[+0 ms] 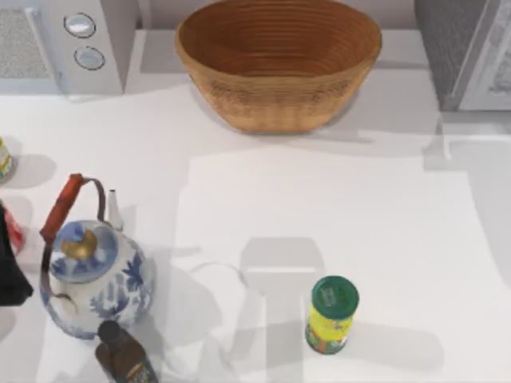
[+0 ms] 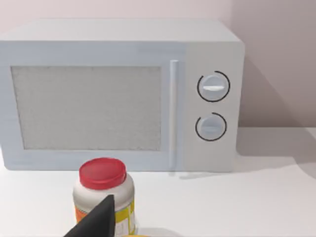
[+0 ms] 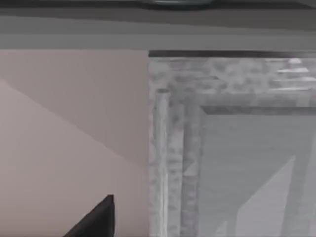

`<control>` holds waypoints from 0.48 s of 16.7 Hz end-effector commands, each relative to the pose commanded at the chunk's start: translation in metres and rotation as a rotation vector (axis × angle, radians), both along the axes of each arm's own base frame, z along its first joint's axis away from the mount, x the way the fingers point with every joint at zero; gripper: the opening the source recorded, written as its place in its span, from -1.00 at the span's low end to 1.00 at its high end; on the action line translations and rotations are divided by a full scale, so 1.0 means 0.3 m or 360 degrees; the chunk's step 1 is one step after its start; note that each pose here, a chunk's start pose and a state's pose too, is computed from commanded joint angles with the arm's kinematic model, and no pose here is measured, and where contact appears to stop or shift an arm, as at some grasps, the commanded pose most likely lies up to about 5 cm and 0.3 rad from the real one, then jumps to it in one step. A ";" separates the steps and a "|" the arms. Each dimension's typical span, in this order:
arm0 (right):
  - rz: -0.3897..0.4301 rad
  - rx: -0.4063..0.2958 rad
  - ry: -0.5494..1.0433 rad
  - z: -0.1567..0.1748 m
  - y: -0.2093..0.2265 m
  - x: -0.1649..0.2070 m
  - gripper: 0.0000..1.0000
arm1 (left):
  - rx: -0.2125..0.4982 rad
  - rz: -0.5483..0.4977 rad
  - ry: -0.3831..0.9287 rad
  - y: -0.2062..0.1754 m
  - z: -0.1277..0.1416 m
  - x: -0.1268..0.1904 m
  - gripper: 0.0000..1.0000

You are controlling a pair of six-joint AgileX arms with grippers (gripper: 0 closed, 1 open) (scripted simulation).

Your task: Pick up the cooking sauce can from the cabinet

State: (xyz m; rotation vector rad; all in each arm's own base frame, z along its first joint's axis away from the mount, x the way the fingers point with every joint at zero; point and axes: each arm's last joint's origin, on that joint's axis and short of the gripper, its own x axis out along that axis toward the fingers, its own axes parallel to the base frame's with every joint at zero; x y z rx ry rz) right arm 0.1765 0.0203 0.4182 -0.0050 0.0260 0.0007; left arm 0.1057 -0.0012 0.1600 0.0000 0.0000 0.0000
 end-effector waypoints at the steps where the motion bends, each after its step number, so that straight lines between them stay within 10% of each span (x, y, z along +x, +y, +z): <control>1: 0.0003 -0.0001 0.0001 0.054 0.012 0.038 1.00 | 0.0000 0.0000 0.0000 0.000 0.000 0.000 1.00; 8: 0.0002 0.0006 -0.0036 0.284 0.080 0.238 1.00 | 0.0000 0.0000 0.0000 0.000 0.000 0.000 1.00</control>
